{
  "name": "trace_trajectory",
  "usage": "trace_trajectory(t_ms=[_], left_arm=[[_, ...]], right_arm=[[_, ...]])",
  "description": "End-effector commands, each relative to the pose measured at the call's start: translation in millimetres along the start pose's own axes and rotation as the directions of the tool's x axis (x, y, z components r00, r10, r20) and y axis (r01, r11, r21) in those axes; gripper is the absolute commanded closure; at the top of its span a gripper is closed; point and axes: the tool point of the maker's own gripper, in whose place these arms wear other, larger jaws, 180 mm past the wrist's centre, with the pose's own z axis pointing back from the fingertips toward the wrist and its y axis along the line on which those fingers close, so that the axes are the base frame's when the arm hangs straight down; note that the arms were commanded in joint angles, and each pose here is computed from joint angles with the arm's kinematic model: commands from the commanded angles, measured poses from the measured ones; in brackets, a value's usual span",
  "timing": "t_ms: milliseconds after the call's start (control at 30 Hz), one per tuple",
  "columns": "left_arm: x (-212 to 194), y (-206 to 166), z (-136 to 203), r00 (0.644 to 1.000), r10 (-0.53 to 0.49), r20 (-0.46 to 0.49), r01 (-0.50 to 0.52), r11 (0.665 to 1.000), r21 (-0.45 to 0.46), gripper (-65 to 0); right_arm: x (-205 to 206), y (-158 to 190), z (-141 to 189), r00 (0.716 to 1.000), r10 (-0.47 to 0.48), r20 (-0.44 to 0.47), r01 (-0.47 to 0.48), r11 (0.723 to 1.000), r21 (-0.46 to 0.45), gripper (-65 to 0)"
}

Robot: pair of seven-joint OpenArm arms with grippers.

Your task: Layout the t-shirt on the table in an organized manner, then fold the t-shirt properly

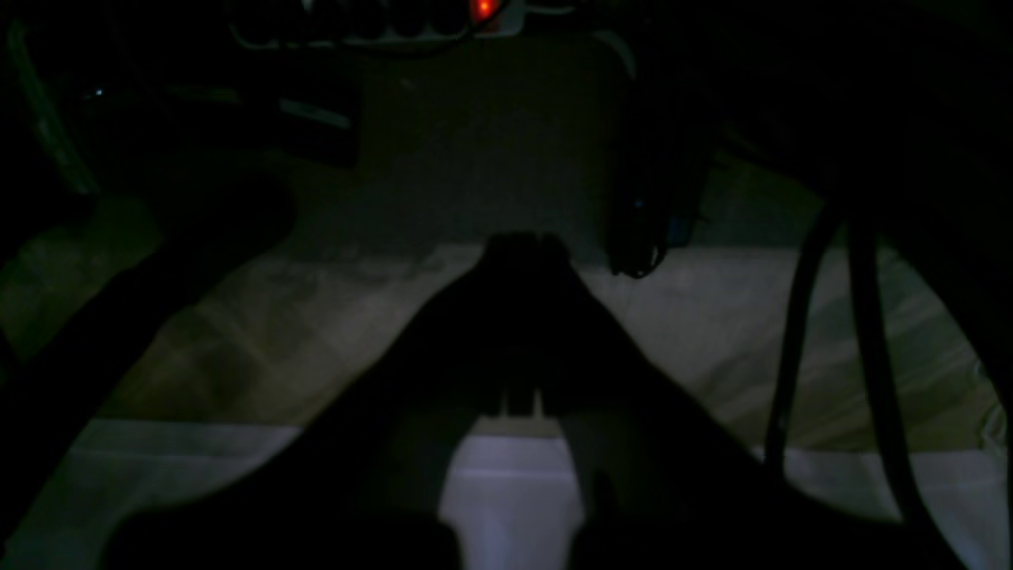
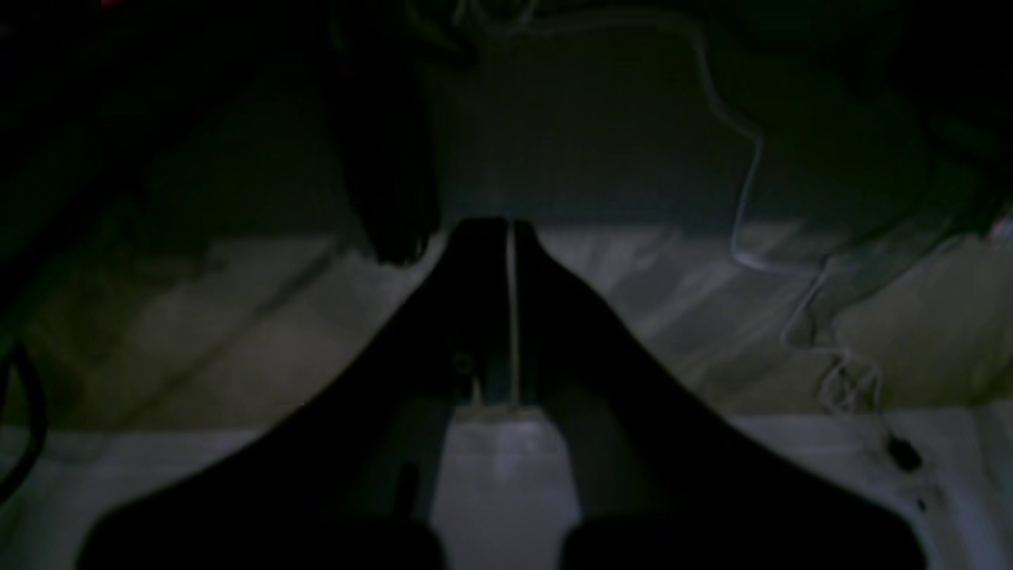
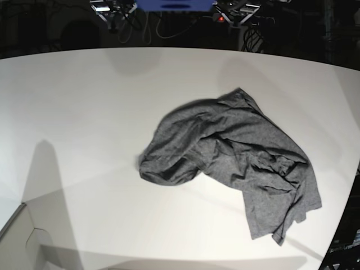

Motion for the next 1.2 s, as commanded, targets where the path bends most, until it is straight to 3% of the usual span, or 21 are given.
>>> trace_trajectory(t_ms=[0, 267, 333, 500, 600, 767, 833, 1167], left_arm=[[-14, 5, 0, 1.0, 0.001, -0.025, -0.001, 1.0, 0.01, 0.0], [-29, 28, 16, 0.995, -0.009, 0.103, 0.005, 0.999, 0.037, 0.0], [-26, 25, 27, 0.986, 0.042, 0.163, -0.046, 0.999, 0.019, 0.0], [-12, 48, 65, 0.94, 0.159, 0.302, -0.162, 0.987, -0.015, 0.0], [1, 55, 91, 0.908, 0.178, 0.378, -0.174, 0.984, -0.044, 0.0], [21, 50, 143, 0.853, 0.18, 0.49, -0.148, 0.984, -0.104, 0.0], [28, 46, 161, 0.834, 0.175, 0.523, -0.129, 0.984, -0.123, 0.0], [80, 18, 240, 0.703, 0.193, 0.685, -0.063, 0.976, -0.21, 0.0]], right_arm=[[-11, -10, 2, 1.0, 0.004, -0.006, -0.004, 1.0, -0.008, 0.0], [-29, -33, 25, 0.995, 0.037, 0.091, -0.033, 0.999, -0.042, 0.0], [-30, -43, 34, 0.992, 0.05, 0.119, -0.044, 0.997, -0.057, 0.0], [-27, -48, 64, 0.975, 0.076, 0.21, -0.063, 0.996, -0.065, 0.0], [-21, -54, 85, 0.958, 0.104, 0.266, -0.087, 0.993, -0.077, 0.0], [1, -57, 134, 0.909, 0.148, 0.389, -0.125, 0.988, -0.086, 0.0], [15, -54, 156, 0.886, 0.119, 0.448, -0.104, 0.993, -0.058, 0.0], [92, -34, 249, 0.722, 0.079, 0.687, -0.121, 0.993, 0.013, 0.0]])
